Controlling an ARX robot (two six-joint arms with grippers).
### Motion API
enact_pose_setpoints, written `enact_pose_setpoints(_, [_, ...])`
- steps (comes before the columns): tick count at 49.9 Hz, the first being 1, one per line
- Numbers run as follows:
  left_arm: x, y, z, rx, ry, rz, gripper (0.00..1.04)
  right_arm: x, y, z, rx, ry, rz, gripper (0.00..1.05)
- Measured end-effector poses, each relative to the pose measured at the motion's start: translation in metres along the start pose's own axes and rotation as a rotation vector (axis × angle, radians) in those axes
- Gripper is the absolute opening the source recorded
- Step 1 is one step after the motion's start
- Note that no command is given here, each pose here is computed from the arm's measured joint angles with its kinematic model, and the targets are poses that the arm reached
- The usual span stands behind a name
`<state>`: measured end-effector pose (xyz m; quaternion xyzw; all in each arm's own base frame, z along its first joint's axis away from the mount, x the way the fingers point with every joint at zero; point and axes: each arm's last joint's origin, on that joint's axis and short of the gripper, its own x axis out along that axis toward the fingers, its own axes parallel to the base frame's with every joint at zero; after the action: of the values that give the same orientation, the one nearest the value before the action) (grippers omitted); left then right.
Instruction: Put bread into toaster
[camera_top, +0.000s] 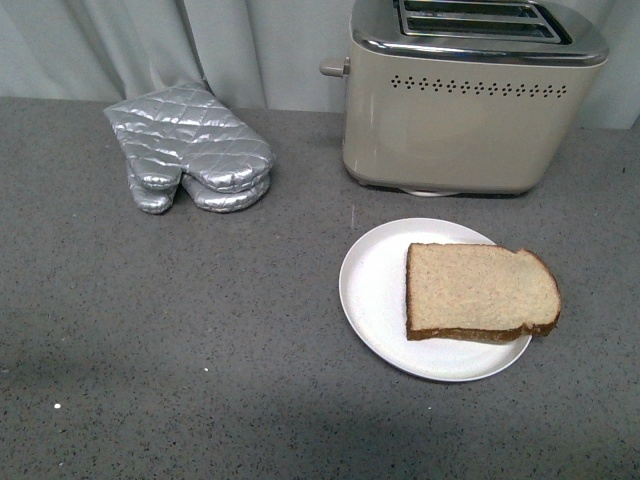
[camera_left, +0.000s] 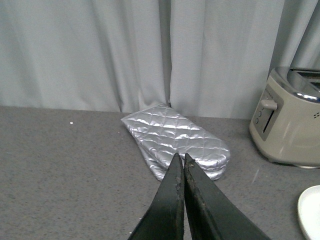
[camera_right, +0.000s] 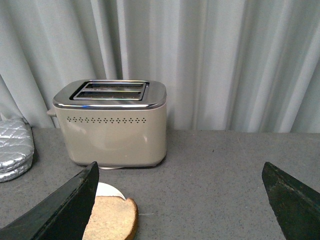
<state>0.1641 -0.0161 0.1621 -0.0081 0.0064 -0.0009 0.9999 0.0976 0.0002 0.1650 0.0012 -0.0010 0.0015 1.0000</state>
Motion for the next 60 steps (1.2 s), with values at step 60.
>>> enact_pose_setpoints(60, [-0.052, 0.016, 0.010, 0.008, -0.035, 0.001, 0.04, 0.000, 0.000, 0.000, 0.000, 0.000, 0.000, 0.95])
